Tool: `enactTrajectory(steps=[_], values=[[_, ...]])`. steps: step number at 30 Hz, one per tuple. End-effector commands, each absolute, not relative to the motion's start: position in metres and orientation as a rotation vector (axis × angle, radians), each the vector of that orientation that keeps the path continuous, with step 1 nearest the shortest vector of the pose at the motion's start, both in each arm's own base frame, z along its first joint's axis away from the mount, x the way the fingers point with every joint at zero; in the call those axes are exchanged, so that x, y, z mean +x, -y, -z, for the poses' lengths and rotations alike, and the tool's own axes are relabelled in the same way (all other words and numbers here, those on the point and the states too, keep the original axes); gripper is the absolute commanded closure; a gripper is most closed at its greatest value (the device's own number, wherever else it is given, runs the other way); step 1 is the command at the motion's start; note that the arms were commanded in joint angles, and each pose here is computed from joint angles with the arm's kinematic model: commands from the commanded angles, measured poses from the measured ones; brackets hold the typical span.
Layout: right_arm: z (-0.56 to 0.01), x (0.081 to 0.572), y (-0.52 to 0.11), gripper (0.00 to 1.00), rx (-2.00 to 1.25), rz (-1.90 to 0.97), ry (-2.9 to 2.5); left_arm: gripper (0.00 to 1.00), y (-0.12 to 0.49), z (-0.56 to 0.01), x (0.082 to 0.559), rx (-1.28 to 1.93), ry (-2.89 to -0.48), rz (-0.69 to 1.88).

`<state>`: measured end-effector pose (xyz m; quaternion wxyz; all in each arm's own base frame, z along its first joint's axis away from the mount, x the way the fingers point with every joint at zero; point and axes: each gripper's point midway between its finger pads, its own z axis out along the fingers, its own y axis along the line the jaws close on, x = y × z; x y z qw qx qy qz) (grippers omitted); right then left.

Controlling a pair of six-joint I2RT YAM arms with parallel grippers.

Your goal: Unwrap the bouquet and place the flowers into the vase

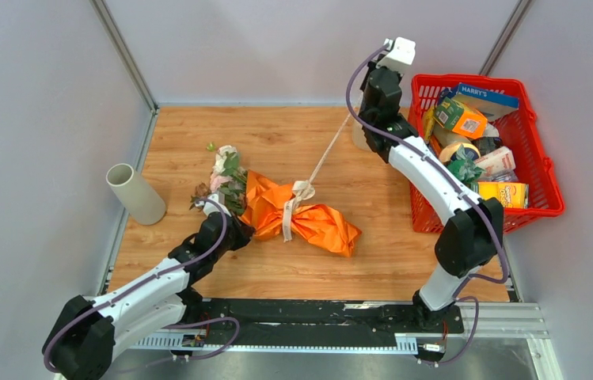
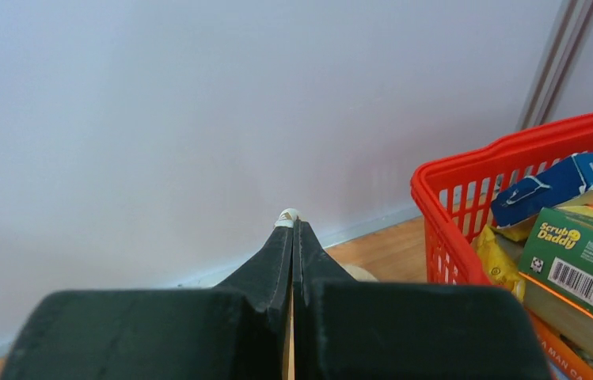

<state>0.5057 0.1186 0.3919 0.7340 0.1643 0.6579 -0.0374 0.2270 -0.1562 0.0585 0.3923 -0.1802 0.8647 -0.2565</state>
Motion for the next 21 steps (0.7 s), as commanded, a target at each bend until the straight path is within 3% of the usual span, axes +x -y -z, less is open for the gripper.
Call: enactTrajectory(steps=[1, 7, 13, 14, 15, 16, 21], values=[[-0.439, 0.513, -0.093, 1.0, 0.463, 0.115, -1.325, 1.0, 0.149, -0.051, 0.223, -0.42, -2.239, 0.571], [-0.428, 0.537, -0.14, 1.0, 0.24, -0.025, -1.426, 1.0, 0.159, -0.052, 0.224, -0.391, -2.239, 0.627], [-0.349, 0.507, -0.205, 1.0, -0.01, -0.261, -1.626, 1.0, 0.177, -0.064, 0.228, -0.366, -2.213, 0.739], [-0.338, 0.502, -0.21, 0.92, -0.036, -0.292, -1.658, 1.0, 0.178, -0.066, 0.228, -0.364, -2.21, 0.743], [-0.332, 0.498, -0.215, 0.75, -0.065, -0.319, -1.681, 1.0, 0.177, -0.064, 0.228, -0.364, -2.215, 0.739], [-0.318, 0.493, -0.218, 0.65, -0.083, -0.33, -1.743, 1.0, 0.176, -0.063, 0.227, -0.366, -2.218, 0.733], [-0.295, 0.459, -0.225, 0.37, -0.103, -0.378, -1.89, 1.0, 0.175, -0.062, 0.227, -0.377, -2.217, 0.732]])
